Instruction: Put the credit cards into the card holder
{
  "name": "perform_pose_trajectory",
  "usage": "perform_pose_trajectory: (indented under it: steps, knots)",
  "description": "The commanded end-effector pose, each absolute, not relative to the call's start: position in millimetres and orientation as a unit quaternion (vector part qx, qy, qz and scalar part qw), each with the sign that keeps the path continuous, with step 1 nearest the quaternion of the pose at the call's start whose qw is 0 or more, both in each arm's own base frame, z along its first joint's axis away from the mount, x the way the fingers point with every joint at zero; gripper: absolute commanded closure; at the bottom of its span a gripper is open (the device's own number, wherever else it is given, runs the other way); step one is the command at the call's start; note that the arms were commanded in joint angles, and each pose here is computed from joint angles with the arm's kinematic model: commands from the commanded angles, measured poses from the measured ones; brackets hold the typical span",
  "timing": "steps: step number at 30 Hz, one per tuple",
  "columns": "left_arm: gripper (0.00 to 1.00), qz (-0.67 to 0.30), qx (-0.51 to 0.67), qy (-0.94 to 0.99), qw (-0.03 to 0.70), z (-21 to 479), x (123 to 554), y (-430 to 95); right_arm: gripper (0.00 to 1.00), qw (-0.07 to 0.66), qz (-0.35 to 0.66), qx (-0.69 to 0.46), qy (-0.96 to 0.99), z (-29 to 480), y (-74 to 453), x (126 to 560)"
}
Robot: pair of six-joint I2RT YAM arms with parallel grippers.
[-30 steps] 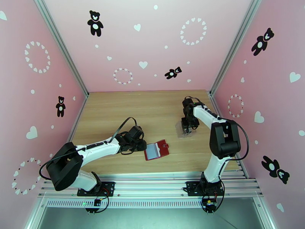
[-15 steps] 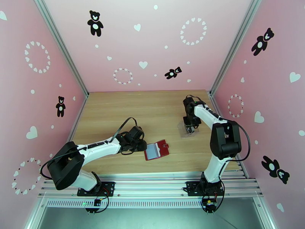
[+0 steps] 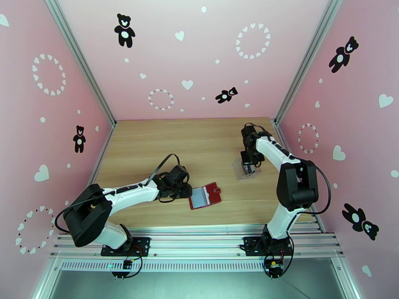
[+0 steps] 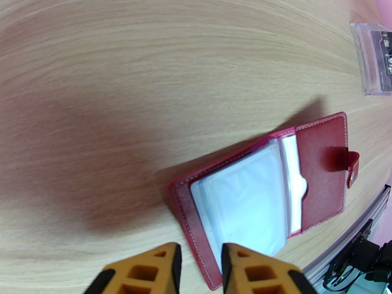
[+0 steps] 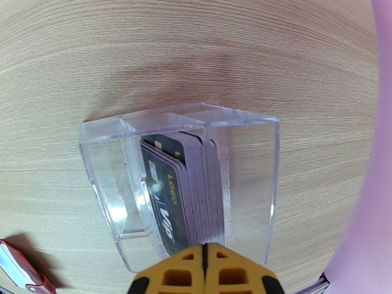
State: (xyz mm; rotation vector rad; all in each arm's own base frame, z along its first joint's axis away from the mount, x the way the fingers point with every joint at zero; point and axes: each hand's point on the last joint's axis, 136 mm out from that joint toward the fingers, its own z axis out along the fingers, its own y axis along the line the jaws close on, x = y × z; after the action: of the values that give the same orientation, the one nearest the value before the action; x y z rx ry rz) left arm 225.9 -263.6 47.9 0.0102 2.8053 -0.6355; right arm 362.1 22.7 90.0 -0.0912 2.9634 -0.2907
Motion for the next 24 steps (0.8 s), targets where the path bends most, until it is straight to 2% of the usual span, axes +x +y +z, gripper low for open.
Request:
perform_pose_trajectory:
  steps: [1,3,4,6,15,24]
  knots:
    - [0.71,-0.225,0.009,0.966,0.128,45,223,-267,0.84,0.101,-0.075,-0.026,0.992,102,28,363]
    - [0.71,-0.225,0.009,0.966,0.128,46,223,-266,0.57,0.103,-0.076,-0.024,0.991,103,28,364]
    - [0.71,-0.226,0.008,0.966,0.129,46,224,-267,0.48,0.1,-0.077,-0.023,0.992,101,27,364]
    - [0.71,-0.227,0.008,0.965,0.13,47,224,-267,0.42,0.091,-0.075,-0.021,0.993,96,25,363]
    - [0.71,-0.227,0.009,0.965,0.129,47,223,-267,0.38,0.054,-0.075,-0.022,0.995,69,25,362]
    - [0.71,-0.226,0.01,0.966,0.128,47,222,-268,0.4,0.041,-0.079,-0.014,0.996,59,19,361]
